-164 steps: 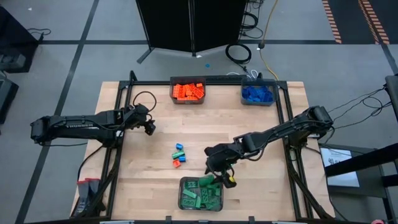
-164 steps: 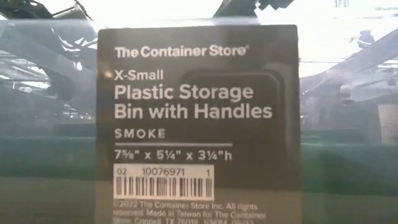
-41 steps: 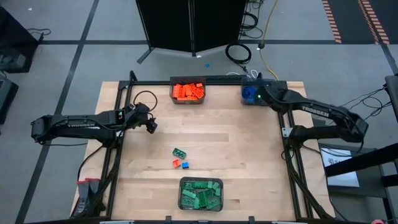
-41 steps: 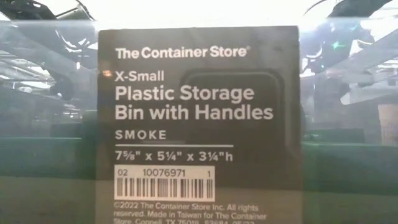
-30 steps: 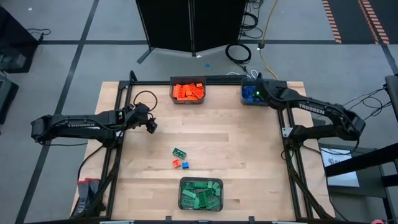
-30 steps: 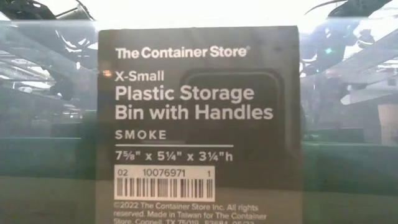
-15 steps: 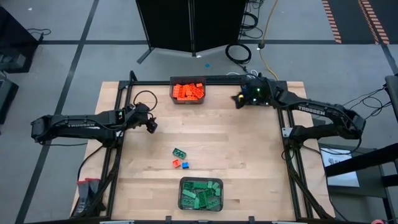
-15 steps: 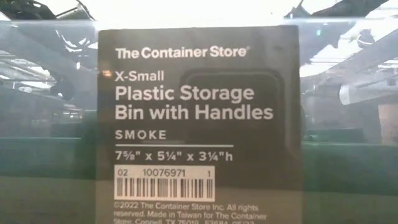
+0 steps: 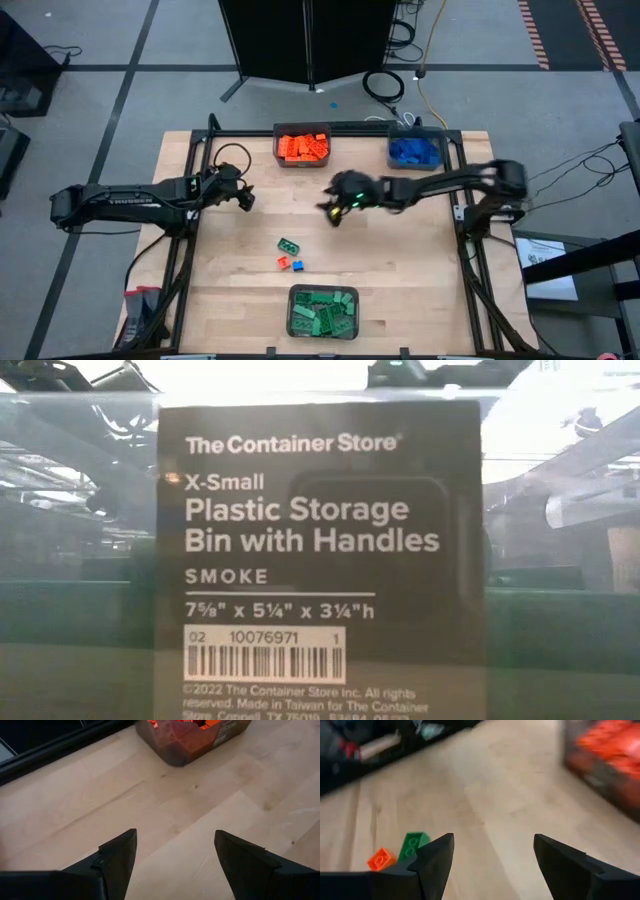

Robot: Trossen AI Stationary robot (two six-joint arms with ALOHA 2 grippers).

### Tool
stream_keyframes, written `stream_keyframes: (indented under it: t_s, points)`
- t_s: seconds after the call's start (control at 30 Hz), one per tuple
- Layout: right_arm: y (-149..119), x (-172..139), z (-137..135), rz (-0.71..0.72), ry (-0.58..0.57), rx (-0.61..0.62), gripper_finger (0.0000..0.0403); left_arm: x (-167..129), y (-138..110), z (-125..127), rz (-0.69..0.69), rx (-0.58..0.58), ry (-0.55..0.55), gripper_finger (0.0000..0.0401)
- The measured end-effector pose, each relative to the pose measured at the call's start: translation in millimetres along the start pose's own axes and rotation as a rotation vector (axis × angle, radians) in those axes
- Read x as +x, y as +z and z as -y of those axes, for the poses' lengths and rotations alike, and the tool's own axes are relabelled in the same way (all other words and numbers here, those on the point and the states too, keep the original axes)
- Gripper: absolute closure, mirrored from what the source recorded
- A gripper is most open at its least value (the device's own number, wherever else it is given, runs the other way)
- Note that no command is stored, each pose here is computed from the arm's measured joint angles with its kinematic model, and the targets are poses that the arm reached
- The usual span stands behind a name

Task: Sort blocks
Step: Put the green game piece into the bottom black bin

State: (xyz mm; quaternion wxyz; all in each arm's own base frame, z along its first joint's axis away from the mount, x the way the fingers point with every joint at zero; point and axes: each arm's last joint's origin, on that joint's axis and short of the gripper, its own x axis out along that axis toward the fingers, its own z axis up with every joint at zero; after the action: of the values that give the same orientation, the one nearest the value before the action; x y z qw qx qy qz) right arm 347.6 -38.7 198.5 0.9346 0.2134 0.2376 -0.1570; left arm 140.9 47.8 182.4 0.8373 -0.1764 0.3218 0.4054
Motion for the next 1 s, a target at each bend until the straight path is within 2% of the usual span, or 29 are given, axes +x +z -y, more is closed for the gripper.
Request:
stream_keyframes:
  t_s: [0.13, 0.27, 0.43, 0.63, 0.73, 0.87, 1.0]
  points:
    - [4, 43, -32, -0.065, 0.015, -0.151, 0.0134, 0, 0, 0, -0.001, 0.000, -0.002, 0.0131]
    - [8, 78, -53, -0.138, -0.035, -0.269, 0.0134, 0, 0, 0, -0.005, 0.000, -0.006, 0.0131]
    - [6, 109, -84, -0.179, -0.050, -0.411, 0.0134, 0, -1, 0, -0.016, 0.001, -0.016, 0.0131]
    - [-6, 126, -111, -0.196, -0.022, -0.407, 0.0134, 0, -1, 1, -0.033, -0.031, -0.041, 0.0131]
    - [-22, 129, -119, -0.223, -0.029, -0.385, 0.0134, 0, -1, 1, -0.033, -0.049, -0.041, 0.0131]
    - [-41, 131, -126, -0.276, -0.032, -0.404, 0.0134, 0, -2, 1, -0.037, -0.047, -0.040, 0.0131]
    - [-49, 133, -126, -0.296, -0.042, -0.398, 0.0135, 2, -2, 1, -0.042, -0.045, -0.036, 0.0131]
